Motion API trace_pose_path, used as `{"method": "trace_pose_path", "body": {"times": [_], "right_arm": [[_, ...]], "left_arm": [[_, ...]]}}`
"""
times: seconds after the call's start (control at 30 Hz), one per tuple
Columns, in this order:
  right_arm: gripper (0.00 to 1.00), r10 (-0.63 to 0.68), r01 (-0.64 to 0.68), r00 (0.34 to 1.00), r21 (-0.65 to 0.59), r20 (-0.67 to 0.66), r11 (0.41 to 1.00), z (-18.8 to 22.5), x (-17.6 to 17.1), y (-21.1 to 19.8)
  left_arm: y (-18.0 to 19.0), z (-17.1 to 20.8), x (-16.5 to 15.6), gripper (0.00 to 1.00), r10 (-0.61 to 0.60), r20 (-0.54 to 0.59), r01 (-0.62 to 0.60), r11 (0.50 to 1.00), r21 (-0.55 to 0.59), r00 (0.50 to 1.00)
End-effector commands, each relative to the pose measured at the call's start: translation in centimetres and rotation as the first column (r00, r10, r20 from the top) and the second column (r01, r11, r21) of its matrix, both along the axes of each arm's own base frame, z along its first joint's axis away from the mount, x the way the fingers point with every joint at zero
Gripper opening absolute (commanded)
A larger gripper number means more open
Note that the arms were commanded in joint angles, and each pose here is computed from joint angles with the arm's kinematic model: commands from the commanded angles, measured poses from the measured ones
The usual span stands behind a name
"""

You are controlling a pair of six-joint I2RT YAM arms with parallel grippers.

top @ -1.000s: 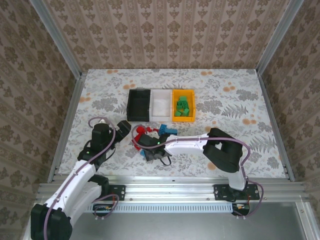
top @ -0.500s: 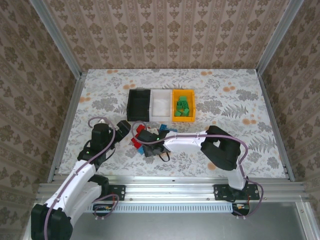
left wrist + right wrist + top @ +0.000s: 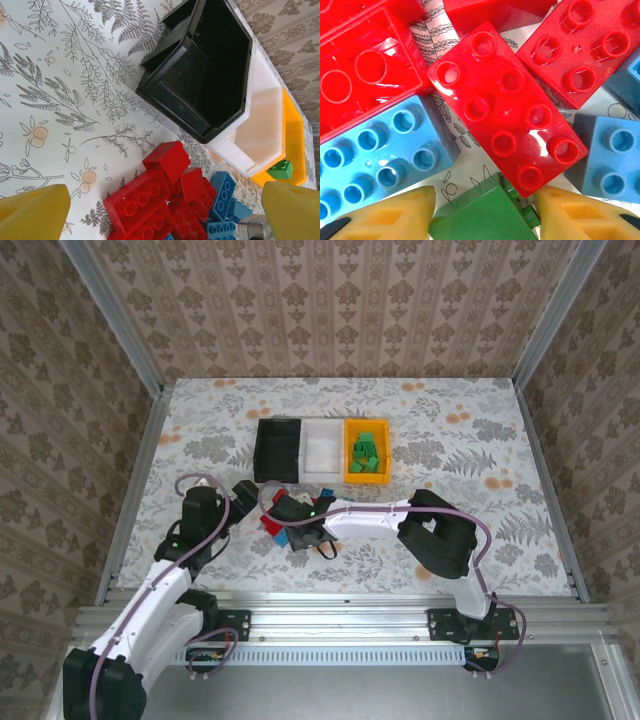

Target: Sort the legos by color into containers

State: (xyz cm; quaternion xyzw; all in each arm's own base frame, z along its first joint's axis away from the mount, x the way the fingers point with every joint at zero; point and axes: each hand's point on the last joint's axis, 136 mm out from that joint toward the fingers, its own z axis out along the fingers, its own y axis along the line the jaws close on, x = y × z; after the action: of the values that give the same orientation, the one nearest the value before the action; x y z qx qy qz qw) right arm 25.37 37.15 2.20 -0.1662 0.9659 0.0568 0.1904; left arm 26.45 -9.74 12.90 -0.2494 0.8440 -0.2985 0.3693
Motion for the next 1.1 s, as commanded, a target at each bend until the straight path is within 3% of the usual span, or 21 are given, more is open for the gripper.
{"method": "trace_pose_path", "body": {"times": [0.0, 0.7, 0.87, 1.07], "right_arm": [[0.5, 0.008, -0.008, 1.0, -0.023, 0.0, 1.0, 0.3, 0.0, -0.6], [0.5, 0.002, 0.0, 0.994, -0.019, 0.106, 1.0, 5.8, -0.9, -3.5], [0.5, -0.025, 0.029, 0.987, -0.02, 0.158, 0.999, 8.3, 1.6, -5.3], [0.5, -0.133, 0.131, 0.966, 0.02, 0.224, 0.991, 11.9, 8.0, -9.6]], "left_arm": [[0.2, 0.4, 0.2, 1.0, 0.0, 0.011, 0.0, 1.0, 0.01, 1.0], [-1.1, 1.0, 0.9, 1.0, -0.037, 0.021, 0.038, 0.998, -0.041, 0.999], [-2.8, 1.4, 1.6, 1.0, -0.09, 0.021, 0.091, 0.994, -0.06, 0.996], [-6.3, 2.3, 2.7, 1.0, -0.194, 0.025, 0.196, 0.979, -0.052, 0.981]]}}
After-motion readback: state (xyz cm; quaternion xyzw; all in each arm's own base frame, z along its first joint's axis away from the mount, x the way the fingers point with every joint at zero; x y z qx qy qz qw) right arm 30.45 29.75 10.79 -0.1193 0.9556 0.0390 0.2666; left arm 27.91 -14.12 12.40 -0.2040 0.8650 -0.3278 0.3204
